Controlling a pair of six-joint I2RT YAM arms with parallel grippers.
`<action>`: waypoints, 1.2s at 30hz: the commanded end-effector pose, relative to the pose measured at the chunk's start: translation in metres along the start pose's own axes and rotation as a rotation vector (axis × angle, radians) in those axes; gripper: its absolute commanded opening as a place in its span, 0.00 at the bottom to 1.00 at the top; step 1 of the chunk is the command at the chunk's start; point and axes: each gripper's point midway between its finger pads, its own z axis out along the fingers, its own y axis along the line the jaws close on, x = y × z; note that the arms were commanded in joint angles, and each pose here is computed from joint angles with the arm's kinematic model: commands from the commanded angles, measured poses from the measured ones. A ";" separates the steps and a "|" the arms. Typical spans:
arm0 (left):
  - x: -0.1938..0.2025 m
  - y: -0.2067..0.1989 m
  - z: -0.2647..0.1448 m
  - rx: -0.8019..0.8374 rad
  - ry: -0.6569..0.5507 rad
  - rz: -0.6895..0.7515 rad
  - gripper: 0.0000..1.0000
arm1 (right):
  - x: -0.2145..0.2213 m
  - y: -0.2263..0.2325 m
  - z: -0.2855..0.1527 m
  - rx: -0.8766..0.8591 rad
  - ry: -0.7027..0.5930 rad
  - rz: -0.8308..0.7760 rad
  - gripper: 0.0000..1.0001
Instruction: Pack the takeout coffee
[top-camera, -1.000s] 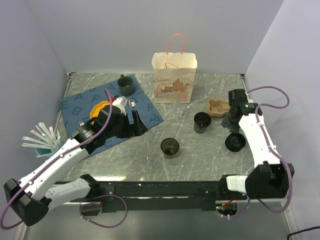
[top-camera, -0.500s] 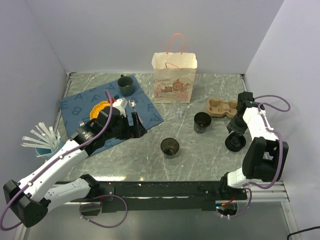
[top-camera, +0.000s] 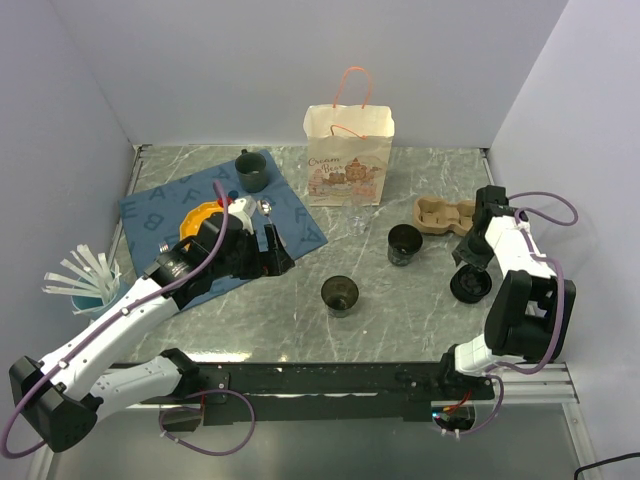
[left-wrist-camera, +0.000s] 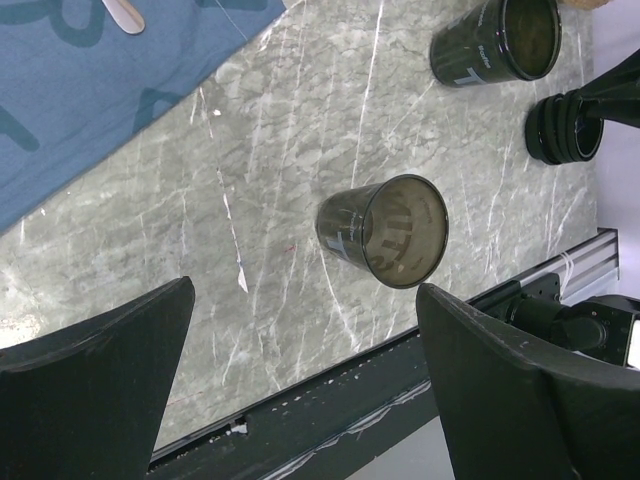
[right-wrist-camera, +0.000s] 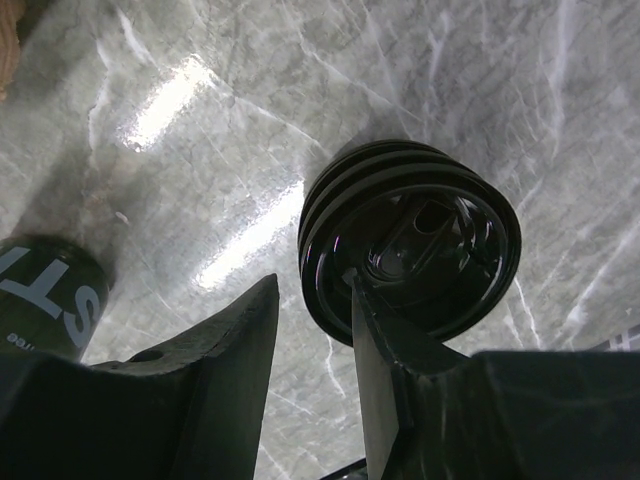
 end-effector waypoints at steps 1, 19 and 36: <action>-0.008 -0.002 -0.003 0.002 -0.029 0.008 0.99 | 0.000 -0.002 0.008 0.001 -0.008 0.022 0.43; -0.007 -0.001 -0.002 -0.001 -0.024 0.003 0.99 | -0.004 -0.001 0.005 -0.013 -0.036 0.026 0.21; -0.008 -0.003 -0.003 0.008 -0.030 -0.002 0.99 | -0.012 -0.001 -0.018 -0.050 -0.089 0.021 0.20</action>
